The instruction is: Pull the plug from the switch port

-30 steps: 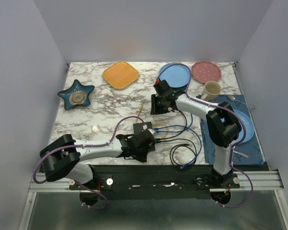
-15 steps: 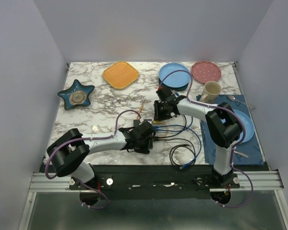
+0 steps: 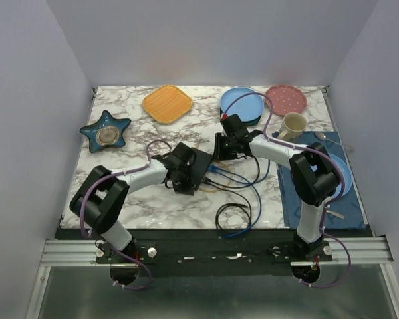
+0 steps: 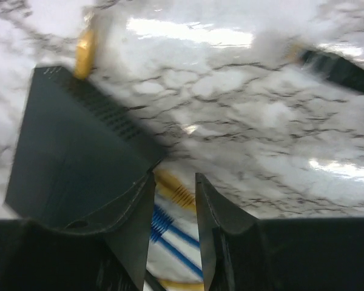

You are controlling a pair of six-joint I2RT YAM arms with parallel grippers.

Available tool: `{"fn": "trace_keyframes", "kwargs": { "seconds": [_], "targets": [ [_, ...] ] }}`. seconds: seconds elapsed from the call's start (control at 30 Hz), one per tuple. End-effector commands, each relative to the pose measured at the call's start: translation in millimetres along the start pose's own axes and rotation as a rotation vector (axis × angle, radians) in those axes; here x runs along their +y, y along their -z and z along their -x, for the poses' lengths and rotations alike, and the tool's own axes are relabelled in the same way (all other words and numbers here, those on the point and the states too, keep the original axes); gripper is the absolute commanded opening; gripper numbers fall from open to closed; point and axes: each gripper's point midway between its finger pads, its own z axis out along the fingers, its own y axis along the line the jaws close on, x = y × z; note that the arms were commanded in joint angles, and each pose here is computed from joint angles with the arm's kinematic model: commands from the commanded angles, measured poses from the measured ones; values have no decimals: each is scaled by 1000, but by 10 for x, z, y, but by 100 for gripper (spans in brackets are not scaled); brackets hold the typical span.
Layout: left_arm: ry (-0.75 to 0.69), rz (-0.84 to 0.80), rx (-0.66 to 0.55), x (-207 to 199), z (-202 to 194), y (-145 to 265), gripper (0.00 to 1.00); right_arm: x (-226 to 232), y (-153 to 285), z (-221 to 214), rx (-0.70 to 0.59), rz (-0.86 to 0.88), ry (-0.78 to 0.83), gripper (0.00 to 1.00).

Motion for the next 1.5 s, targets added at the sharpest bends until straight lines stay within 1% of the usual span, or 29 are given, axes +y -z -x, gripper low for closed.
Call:
{"fn": "trace_keyframes", "kwargs": {
  "seconds": [0.0,0.07,0.2,0.33,0.37,0.4,0.47,0.57,0.67,0.7,0.77,0.87,0.9,0.97,1.03,1.17,1.27,1.37,1.43,1.47],
  "targets": [
    [37,8,-150,-27,706,-67,0,520,159,-244,140,188,-10,42],
    [52,27,-149,11,826,-85,0,564,154,-223,144,204,-18,42],
    [69,12,-170,-75,1176,-66,0,609,118,-174,143,213,-24,42],
    [94,36,-170,-13,1393,-91,0,549,221,45,54,151,-34,42],
    [116,42,-172,52,1448,-93,0,498,309,193,-3,122,-37,43],
    [124,40,-174,76,1481,-89,0,465,358,262,-27,111,-40,43],
    [149,44,-179,162,1542,-75,0,331,463,392,-68,90,-68,43],
    [192,48,-194,324,1673,-26,0,82,485,444,-84,48,-113,43],
    [218,45,-212,417,1793,29,0,-154,400,283,-48,3,-148,44],
    [222,52,-218,442,1817,44,0,-236,337,156,-20,-18,-155,43],
    [227,52,-222,468,1826,84,0,-310,271,43,2,-35,-164,43],
    [219,29,-214,430,1742,127,0,-416,152,-194,55,-53,-176,42],
    [229,35,-190,475,1625,87,0,-424,130,-249,71,-50,-178,40],
    [232,26,-176,479,1512,78,0,-454,70,-366,102,-48,-187,39],
    [248,20,-129,536,1304,-28,0,-406,51,-401,107,-15,-192,38],
    [275,-29,-68,515,1139,-224,0,-295,11,-599,149,12,-167,37],
    [286,-77,-40,411,1150,-299,0,-116,-10,-725,179,40,-138,37],
    [273,-101,-61,296,1302,-266,0,59,-36,-840,210,65,-122,37],
    [253,-113,-91,206,1472,-202,0,165,-49,-871,225,91,-119,37],
    [249,-98,-79,217,1478,-208,0,210,-50,-877,229,101,-124,37]
  ]
}}
